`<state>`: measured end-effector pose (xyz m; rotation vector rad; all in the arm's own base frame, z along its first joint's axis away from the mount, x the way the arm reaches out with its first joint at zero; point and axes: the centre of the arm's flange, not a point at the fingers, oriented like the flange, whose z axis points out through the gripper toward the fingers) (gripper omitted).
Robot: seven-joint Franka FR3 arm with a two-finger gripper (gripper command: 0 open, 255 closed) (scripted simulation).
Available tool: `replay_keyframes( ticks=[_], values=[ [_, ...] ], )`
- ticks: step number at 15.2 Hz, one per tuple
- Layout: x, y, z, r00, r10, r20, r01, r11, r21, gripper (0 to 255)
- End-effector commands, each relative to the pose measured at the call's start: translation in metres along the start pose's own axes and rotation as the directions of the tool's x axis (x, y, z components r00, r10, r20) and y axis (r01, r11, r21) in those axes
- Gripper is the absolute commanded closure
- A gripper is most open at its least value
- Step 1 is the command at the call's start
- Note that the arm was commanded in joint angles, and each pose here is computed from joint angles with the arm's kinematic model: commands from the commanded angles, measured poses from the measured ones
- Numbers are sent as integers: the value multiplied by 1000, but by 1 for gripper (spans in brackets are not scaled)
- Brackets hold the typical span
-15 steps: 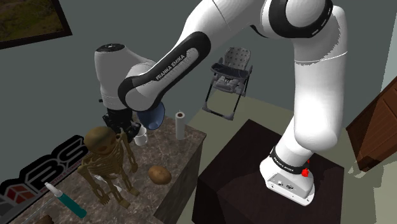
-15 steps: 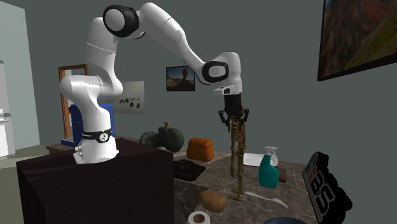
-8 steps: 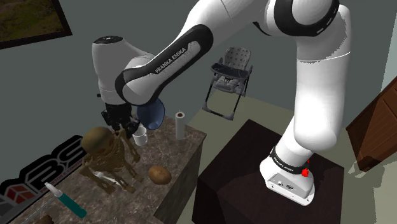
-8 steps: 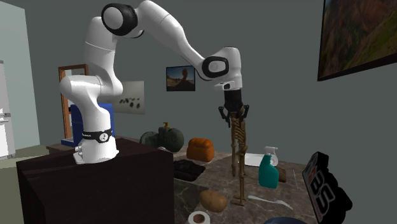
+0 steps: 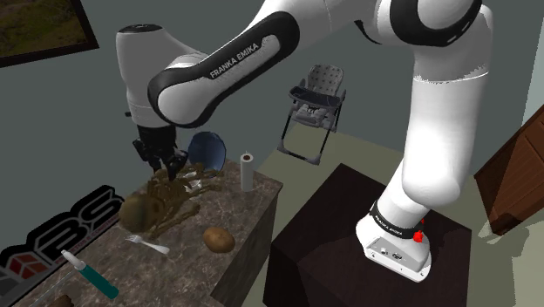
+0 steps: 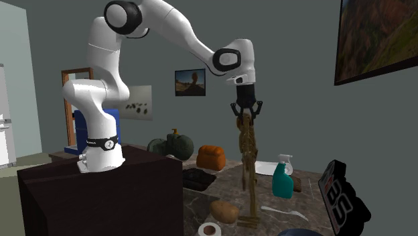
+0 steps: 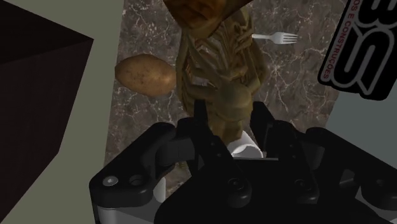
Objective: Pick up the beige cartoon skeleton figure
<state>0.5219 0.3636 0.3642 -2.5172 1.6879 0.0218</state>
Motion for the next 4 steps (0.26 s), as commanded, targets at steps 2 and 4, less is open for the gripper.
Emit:
replay_keyframes(
  ticks=[2,4],
  values=[
    [-1,0,-17,1000,0,1,0,1000,3,255],
    [-1,0,-18,1000,0,1,0,1000,3,255]
  ],
)
